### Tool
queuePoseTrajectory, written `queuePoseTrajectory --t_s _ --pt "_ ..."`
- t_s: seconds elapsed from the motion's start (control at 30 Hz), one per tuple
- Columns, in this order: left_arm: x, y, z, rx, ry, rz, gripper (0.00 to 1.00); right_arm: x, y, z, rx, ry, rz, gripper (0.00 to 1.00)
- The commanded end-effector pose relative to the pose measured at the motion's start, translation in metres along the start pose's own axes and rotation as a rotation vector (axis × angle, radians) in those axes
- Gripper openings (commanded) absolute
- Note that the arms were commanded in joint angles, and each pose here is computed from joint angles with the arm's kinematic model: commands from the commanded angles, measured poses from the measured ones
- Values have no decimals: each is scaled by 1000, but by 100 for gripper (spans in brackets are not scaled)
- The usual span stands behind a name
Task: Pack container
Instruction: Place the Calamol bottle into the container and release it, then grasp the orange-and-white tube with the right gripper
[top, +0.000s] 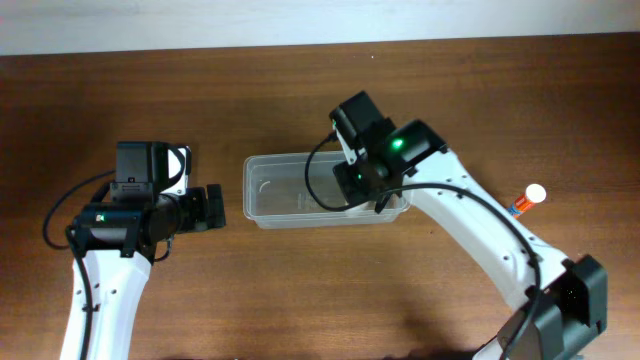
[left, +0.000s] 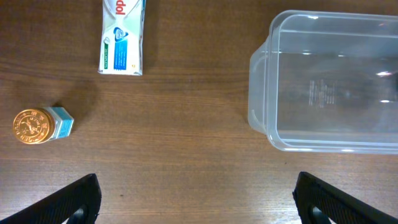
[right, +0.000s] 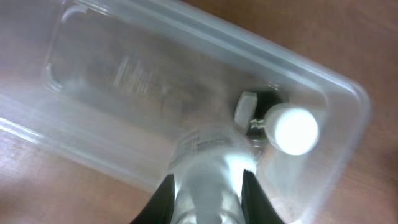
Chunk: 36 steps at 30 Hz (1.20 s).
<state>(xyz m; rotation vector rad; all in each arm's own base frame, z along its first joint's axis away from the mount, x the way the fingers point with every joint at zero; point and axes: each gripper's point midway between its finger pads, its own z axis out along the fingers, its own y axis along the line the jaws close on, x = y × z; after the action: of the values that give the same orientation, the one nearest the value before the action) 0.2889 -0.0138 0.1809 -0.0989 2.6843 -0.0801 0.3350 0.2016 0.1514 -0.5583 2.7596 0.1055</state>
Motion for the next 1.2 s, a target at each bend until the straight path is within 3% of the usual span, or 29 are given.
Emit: queuePoseTrajectory --t_s 0.0,0.17,0.2,0.23,0.27,0.53,0.63,0.77,0.93,1.03,1.17 --pt "-5 2 -3 -7 -13 12 99 13 -9 23 16 12 21 15" --pt "-5 2 -3 -7 -13 12 99 17 -11 30 20 12 24 17" --pt "-5 2 -3 -7 -13 12 99 17 -11 30 20 12 24 25" --pt "-5 2 -3 -7 -12 12 99 17 -11 30 20 12 24 45" --pt "-5 2 -3 -7 -12 12 100 16 -11 30 20 11 24 56" --pt "-5 2 -3 -8 -13 12 99 0 -9 7 10 -62 28 63" --pt "-5 2 -3 -8 -12 12 100 -19 -19 -32 51 -153 57 63" --pt "-5 2 -3 -8 -12 12 99 -30 -79 -108 244 -314 317 69" --pt "-5 2 -3 -8 -12 12 99 21 -173 -152 367 -309 716 83" --pt "-5 2 -3 -7 -13 12 99 70 -225 -141 396 -167 889 88" --pt "-5 2 -3 -7 -13 12 100 106 -255 -103 320 -12 962 89"
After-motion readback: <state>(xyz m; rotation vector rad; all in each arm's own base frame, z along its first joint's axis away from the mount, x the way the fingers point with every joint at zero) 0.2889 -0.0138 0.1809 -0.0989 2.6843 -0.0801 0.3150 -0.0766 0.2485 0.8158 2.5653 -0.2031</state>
